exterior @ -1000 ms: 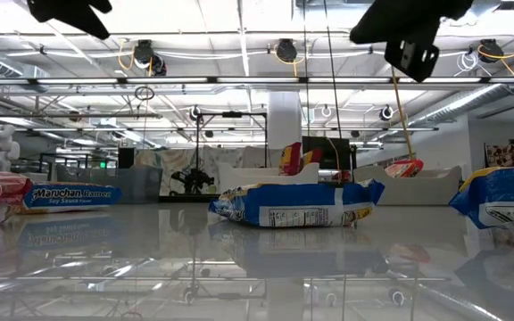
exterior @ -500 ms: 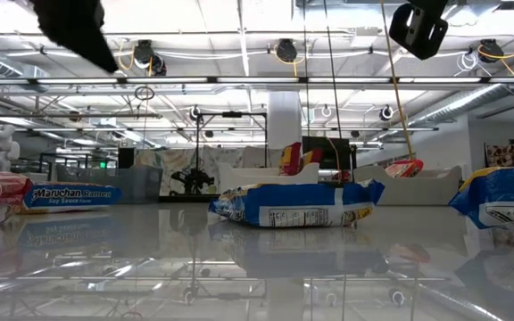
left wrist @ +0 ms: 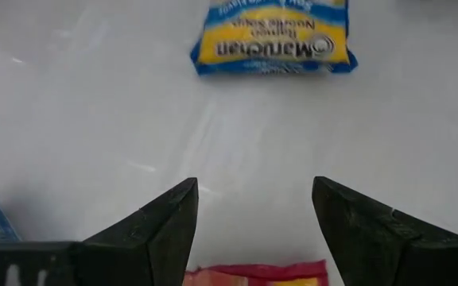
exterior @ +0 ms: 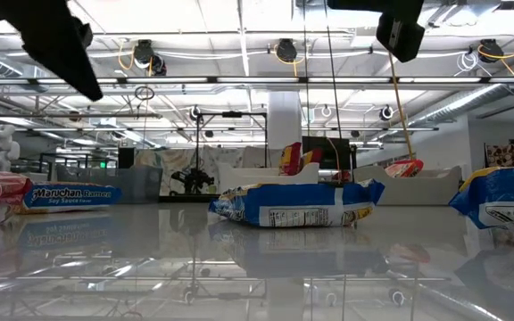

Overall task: Sort Maruchan noodles
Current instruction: Put the red noodle pack into the white bin

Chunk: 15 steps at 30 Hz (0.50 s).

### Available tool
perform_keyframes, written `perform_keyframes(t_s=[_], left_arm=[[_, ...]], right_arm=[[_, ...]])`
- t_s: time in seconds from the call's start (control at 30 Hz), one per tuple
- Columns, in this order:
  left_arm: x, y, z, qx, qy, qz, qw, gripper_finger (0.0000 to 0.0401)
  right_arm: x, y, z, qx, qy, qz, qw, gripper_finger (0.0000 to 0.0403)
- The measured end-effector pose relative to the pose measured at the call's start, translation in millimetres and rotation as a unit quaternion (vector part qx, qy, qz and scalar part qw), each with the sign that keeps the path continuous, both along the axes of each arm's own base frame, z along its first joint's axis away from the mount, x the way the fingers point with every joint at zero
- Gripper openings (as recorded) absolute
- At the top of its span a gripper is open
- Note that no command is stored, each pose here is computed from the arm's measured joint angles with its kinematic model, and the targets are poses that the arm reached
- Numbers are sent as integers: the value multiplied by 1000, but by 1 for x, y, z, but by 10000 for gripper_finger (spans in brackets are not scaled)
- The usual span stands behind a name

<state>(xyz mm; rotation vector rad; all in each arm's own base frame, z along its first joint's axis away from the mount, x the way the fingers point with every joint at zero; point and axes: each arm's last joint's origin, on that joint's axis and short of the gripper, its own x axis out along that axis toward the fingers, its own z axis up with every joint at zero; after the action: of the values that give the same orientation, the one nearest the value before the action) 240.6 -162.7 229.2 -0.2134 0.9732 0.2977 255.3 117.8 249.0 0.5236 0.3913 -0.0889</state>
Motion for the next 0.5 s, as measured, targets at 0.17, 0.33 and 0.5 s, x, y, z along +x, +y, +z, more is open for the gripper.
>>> perform_keyframes(t_s=[0.17,0.33,0.5], left_arm=[[11,-13,-22,-28,25,-13,999,252],[22,-22,-41,-49,41,-30,998,252],[25,-24,-48,-62,57,-43,995,252]], right_arm=[[2,-4,0,-5,0,-4,1000,0],[4,-9,0,-21,1,-6,1000,0],[7,-15,0,-37,4,24,999,0]])
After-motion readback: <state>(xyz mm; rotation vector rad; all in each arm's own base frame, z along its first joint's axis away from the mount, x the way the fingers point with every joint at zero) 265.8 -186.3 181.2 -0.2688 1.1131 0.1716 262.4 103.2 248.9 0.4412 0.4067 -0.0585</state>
